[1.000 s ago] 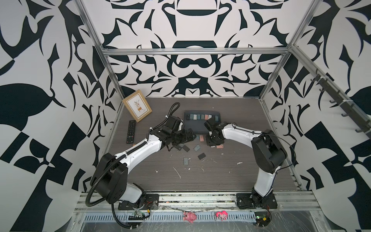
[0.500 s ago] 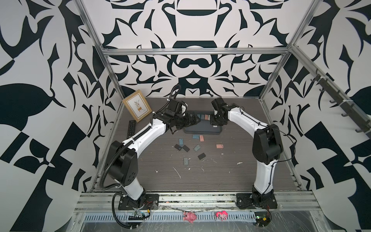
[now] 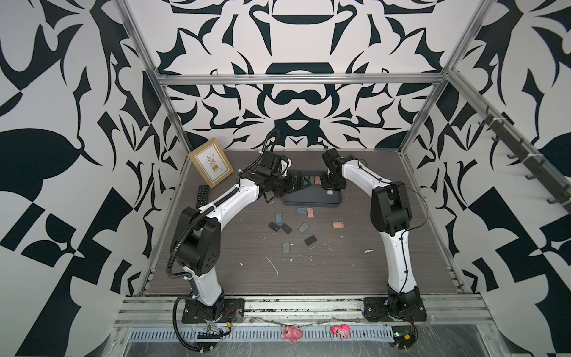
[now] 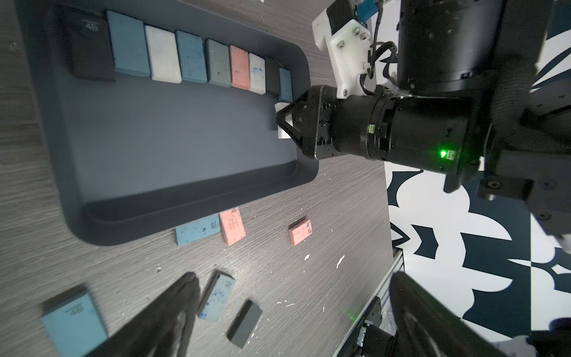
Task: Put the eraser in the storage box
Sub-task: Place the eraser in the storage box.
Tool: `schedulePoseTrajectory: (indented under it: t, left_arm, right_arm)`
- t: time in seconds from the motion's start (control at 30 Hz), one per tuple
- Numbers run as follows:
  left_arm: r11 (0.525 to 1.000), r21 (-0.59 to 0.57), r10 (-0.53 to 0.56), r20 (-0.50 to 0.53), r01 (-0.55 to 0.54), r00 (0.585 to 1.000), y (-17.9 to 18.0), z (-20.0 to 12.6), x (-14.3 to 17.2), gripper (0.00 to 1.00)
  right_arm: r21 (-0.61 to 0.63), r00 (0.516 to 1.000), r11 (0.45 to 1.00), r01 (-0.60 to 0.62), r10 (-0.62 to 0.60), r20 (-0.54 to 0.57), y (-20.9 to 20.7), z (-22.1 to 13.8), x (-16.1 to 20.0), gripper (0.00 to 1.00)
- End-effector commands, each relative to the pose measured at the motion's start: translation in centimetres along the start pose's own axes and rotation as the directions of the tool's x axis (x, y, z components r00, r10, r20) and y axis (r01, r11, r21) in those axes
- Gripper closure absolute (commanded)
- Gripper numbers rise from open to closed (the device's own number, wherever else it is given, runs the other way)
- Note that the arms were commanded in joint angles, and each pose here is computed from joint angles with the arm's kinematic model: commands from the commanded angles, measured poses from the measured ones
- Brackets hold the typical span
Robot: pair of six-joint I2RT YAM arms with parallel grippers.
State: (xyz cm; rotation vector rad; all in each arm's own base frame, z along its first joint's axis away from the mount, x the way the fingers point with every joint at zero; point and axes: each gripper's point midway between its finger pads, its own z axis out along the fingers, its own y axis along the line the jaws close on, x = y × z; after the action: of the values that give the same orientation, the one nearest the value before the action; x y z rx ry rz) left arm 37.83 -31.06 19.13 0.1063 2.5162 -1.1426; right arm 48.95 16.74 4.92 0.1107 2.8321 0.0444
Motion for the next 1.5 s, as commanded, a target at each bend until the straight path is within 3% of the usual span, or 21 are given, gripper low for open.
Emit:
schedulePoseTrajectory:
  t: [0.0,0.77,1.47]
  left_arm:
    - [1.0,0.018,0.007,-0.006,-0.007,1.0,0.5,0.3,0.0,0.01]
    - [0.999,0.041,-0.002,-0.025,0.003,1.0,0.7,0.7,0.5,0.01]
    - [0.999,0.049,0.009,-0.016,-0.008,1.0,0.2,0.2,0.4,0.01]
  right_arm:
    - [0.038,0.999,0.999,-0.018,0.016,0.027,-0.8,-1.5,-1.2,0.8]
    - [0.163,1.0,0.986,-0.024,0.02,0.024,-3.4,0.3,-1.1,0.79]
    - [0.183,0.999,0.983,-0.028,0.023,0.034,-3.6,0.4,-1.5,0.64]
